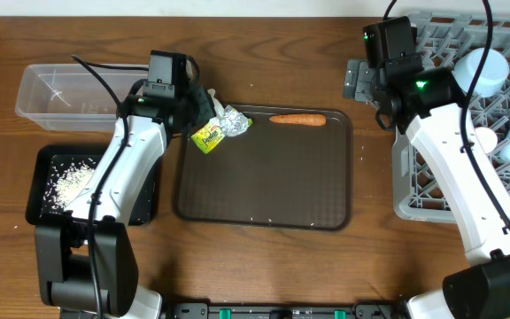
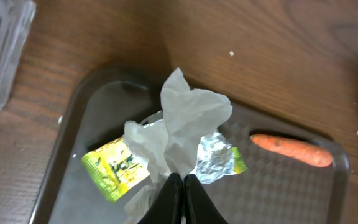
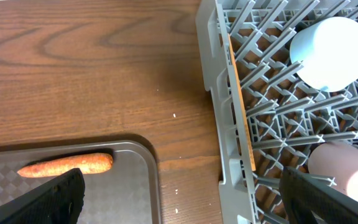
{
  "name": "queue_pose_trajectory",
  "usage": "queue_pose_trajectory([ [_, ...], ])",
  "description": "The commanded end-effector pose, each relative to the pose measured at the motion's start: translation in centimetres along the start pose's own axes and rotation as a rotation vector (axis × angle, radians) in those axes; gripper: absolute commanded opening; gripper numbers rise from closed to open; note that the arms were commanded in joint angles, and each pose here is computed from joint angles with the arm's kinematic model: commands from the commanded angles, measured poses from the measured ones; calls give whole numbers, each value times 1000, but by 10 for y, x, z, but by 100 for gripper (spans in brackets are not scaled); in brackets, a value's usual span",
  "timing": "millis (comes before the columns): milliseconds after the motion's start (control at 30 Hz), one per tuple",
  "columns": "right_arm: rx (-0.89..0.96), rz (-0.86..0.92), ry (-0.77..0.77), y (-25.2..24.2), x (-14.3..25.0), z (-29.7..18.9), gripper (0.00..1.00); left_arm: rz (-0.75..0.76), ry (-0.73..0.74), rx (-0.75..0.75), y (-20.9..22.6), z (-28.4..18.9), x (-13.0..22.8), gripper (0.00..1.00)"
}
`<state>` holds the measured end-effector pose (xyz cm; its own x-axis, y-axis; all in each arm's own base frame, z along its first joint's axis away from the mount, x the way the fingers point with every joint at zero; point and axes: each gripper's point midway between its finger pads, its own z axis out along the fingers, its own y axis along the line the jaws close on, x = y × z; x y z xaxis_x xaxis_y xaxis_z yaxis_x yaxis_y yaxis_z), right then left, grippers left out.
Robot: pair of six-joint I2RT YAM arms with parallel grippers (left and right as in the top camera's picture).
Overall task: Sort waste into correct bins and load items into the dishwasher rack
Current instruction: 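Grasp the white tissue with the left gripper, then carry the tissue to the clear plastic container and release it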
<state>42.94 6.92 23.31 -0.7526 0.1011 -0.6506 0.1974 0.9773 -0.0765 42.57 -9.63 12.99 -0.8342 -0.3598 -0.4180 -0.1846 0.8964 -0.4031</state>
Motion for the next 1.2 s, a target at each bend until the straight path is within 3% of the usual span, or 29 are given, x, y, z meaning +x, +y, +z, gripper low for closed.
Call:
queue_pose_trajectory([
  [0,22,-4,-4,-6,-2,3,99,-1,-67,48,-10,-18,-18,6],
  [167,22,-4,-4,-6,-2,3,99,-22,-228,86,-5,-49,-61,6],
  [300,22,-4,-4,-6,-3,3,99,-162,-339,-25,42,-65,-90,6],
  [700,22,-4,-4,-6,-2,3,99,-355,-434,-172,143,-93,-117,7],
  [767,22,-4,-4,-6,-3,3,99,-363,-435,-179,148,-93,-118,28],
  [900,22,-4,-4,-6,-3,3,99,-369,-418,-187,152,-87,-116,87],
  [1000,22,-4,-4,-6,-3,3,99,-374,-391,-184,152,-83,-110,94],
  [1167,22,-4,-4,-6,-3,3,99,-343,-324,-29,122,-79,-104,96],
])
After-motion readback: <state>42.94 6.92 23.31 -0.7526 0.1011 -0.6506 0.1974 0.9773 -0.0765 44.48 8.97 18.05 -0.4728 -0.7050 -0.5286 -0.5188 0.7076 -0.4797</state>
